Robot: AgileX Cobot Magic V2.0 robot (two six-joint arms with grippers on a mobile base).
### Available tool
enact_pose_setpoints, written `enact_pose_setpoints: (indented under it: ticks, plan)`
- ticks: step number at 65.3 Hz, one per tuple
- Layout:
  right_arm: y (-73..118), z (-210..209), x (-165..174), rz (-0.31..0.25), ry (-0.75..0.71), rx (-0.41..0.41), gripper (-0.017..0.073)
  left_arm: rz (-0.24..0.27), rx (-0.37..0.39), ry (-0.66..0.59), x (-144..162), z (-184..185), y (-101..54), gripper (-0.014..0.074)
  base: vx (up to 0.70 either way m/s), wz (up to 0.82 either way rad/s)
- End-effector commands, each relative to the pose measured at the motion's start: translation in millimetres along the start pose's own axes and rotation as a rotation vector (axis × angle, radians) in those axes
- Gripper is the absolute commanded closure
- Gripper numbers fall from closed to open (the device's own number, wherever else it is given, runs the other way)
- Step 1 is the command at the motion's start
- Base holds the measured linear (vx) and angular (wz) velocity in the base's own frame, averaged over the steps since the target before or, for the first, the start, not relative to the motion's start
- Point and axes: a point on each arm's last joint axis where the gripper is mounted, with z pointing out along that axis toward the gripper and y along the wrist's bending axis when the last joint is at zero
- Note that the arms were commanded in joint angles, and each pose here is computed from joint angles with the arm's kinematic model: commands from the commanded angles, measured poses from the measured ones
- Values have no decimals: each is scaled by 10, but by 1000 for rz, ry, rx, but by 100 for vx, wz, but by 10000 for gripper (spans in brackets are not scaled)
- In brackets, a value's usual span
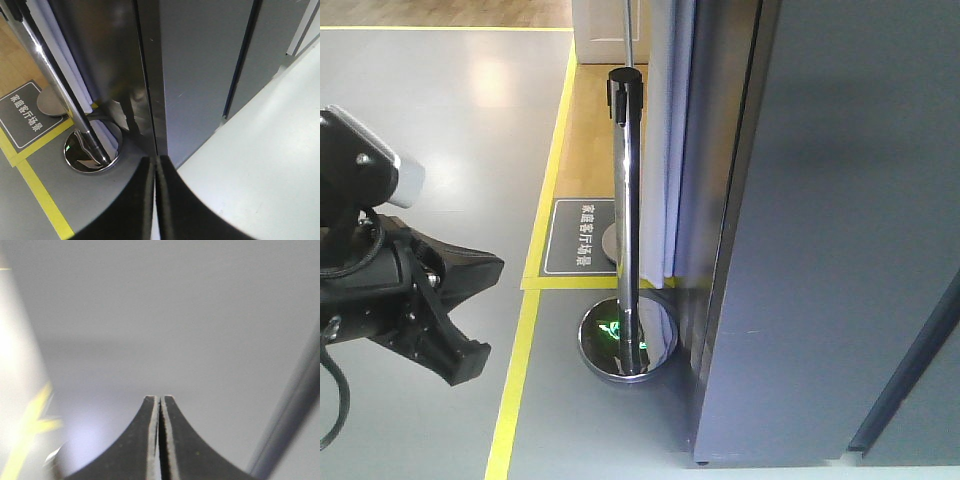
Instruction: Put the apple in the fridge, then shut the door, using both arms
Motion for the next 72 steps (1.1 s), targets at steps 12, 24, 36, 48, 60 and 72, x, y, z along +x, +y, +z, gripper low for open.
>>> enact_pose_setpoints:
  ticks: [12,24,36,48,60,72]
  plan:
    - [244,-615,179,-38,7,-133,561,-5,-12,-108,-143,-100,10,599,0,0]
    - [224,-975,418,-36,95,-147,561,-5,-12,-108,-143,-100,10,599,0,0]
    - [170,-1287,656,-43,181,-125,561,-5,-12,-108,-143,-100,10,599,0,0]
    - [84,-1423,903,-60,293,-49,561,-5,-12,-108,-143,-100,10,599,0,0]
    - [54,-1467,983,-69,370,-21,561,-5,-12,-108,-143,-100,10,599,0,0]
    - [58,-1467,985,-66,372,-25,561,-5,-12,-108,-143,-100,10,599,0,0]
